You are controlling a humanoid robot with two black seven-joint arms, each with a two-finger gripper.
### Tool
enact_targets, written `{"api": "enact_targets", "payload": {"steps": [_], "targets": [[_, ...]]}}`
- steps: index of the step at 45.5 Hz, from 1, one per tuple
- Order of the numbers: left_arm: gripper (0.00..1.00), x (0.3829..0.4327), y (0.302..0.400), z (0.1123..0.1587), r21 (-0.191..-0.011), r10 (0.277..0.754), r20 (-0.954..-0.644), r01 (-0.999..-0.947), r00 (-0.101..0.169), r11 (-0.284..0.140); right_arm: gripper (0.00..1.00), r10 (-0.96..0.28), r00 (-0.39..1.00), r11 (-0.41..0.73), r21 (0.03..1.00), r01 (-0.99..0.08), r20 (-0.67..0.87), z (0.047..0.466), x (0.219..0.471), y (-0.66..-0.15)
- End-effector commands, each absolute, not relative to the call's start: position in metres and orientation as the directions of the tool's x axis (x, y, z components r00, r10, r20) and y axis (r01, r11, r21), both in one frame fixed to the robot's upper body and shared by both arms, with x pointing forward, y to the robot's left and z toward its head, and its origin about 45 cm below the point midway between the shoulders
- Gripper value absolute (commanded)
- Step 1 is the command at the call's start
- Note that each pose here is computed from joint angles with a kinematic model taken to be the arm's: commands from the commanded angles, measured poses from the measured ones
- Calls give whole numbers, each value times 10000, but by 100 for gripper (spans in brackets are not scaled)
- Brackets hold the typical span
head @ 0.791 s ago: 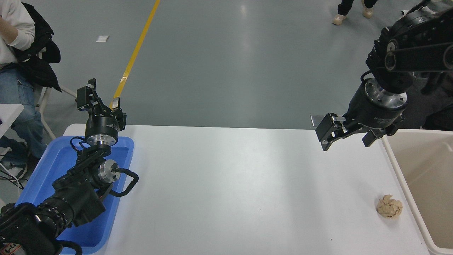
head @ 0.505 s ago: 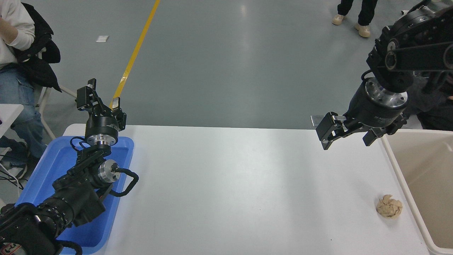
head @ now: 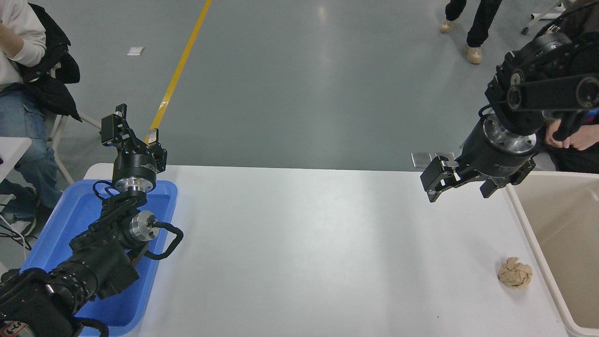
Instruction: Pick up paper ball place in dustbin
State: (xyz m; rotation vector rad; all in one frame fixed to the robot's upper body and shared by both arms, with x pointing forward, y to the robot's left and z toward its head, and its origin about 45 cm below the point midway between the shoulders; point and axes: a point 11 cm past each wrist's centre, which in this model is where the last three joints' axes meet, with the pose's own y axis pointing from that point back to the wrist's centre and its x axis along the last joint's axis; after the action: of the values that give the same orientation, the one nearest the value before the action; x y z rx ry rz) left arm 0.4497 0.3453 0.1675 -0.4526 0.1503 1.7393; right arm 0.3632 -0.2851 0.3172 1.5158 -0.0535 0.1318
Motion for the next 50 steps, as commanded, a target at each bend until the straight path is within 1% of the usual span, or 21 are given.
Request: {"api": "enact_targets", "payload": {"steps": [1,4,10,18,22,28,37,43,50], "targets": [[100,4498,3452,1675,-1453,9126,-3791,-9641,-1531,-2221,100,130,9901,919,9858,-1406,1400,2831,3556,-3503],[100,4498,3452,1675,-1453,9126,-3791,-9641,-1531,-2221,100,90,9890,1147,9824,-1474,1473,2703,3509,-3752],[100,4498,3452,1675,-1453,9126,-3791,-9641,-1531,-2221,100,204,9787,1554,9664,-2048,2042,2405,3451,-4161],[100,4498,3452,1675,-1453,9126,-3791,-9641,-1531,-2221,100,604,9720,2109,9489,-2349,2272,1948,3262,-4581],[100,4498,3452,1675,-1453,9126,-3791,-9641,-1531,-2221,100,415,9687,2038,9471,-2481,2448,1749,3177,-4661],[100,4498,3452,1675,-1453,9126,-3791,-9641,-1531,-2221,100,100,9587,1761,9432,-2816,2844,1502,3116,-4674],[100,4498,3452,1675,-1453,9126,-3791,-9641,-1531,-2221,100,-21,9448,2157,9227,-3196,3277,1286,3058,-4873],[100,4498,3452,1675,-1453,9126,-3791,-9641,-1531,-2221,100,-251,9405,2464,9138,-3228,3389,1138,2999,-5021],[100,4498,3452,1675,-1453,9126,-3791,-9642,-1531,-2221,100,-356,9437,2428,9189,-3110,3289,937,2925,-5002]]}}
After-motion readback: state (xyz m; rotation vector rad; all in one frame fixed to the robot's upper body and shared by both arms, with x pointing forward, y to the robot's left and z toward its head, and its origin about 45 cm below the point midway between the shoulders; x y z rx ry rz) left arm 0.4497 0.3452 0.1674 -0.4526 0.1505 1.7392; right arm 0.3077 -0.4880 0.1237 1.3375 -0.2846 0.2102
